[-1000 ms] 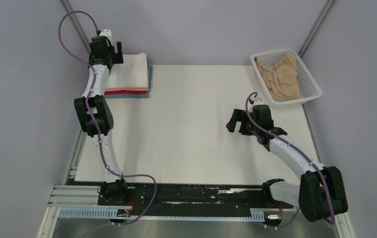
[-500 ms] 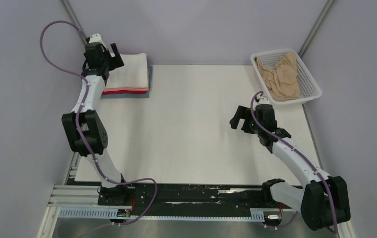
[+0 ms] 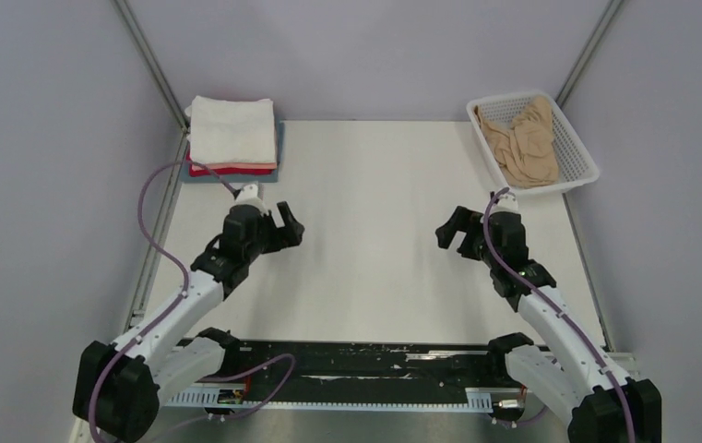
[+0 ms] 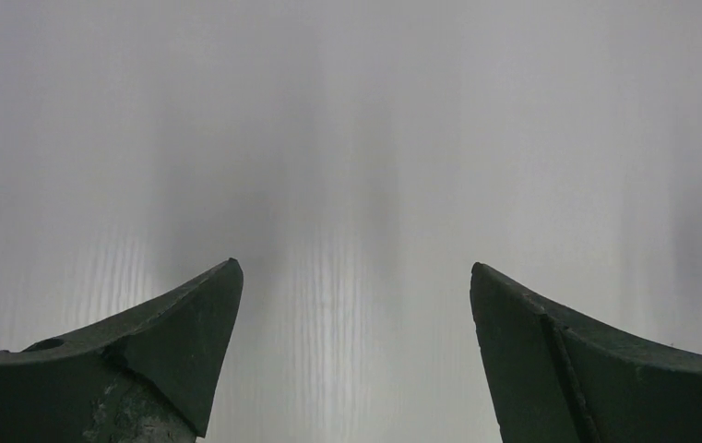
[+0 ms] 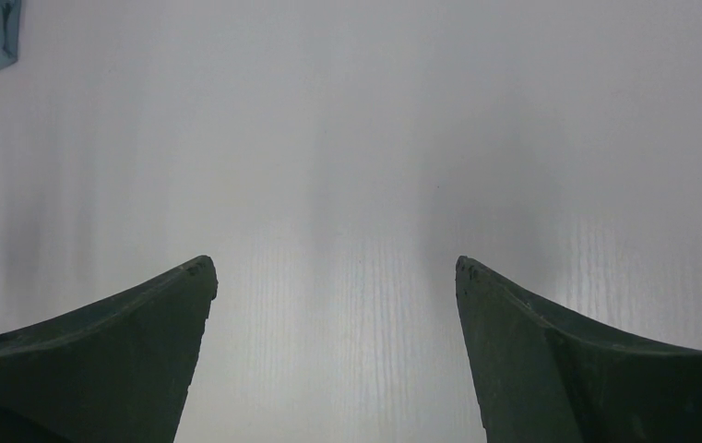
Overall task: Fold and stack the t-shirts
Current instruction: Reset both arms
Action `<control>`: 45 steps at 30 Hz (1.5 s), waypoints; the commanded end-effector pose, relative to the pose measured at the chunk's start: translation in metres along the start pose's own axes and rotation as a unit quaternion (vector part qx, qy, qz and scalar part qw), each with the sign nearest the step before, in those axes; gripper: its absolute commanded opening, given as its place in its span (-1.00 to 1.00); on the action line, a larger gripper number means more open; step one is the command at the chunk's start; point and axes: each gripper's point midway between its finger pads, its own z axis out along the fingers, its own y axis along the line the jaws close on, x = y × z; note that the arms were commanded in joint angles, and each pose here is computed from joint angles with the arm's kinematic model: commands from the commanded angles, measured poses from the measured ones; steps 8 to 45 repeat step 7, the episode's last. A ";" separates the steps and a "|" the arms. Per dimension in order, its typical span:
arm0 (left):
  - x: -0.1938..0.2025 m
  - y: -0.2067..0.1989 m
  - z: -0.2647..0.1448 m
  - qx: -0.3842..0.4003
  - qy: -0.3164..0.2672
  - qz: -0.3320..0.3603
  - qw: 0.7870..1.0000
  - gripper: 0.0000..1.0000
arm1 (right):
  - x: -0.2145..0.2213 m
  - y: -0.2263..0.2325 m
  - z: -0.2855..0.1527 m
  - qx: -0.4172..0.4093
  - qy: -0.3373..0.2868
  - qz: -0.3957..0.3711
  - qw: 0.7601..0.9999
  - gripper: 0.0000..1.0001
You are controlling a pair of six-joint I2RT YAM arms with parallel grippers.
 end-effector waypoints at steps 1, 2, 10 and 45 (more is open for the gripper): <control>0.030 -0.007 -0.029 0.030 -0.008 -0.050 0.998 1.00 | -0.004 -0.014 -0.005 0.030 -0.033 0.024 0.999 1.00; 0.035 -0.006 -0.035 0.038 -0.013 -0.052 0.998 1.00 | -0.004 -0.015 -0.005 0.032 -0.037 0.027 0.998 1.00; 0.039 0.006 -0.053 0.025 -0.024 -0.049 0.998 1.00 | -0.003 -0.019 -0.008 0.037 -0.051 0.030 0.998 1.00; 0.039 0.006 -0.053 0.025 -0.024 -0.049 0.998 1.00 | -0.003 -0.019 -0.008 0.037 -0.051 0.030 0.998 1.00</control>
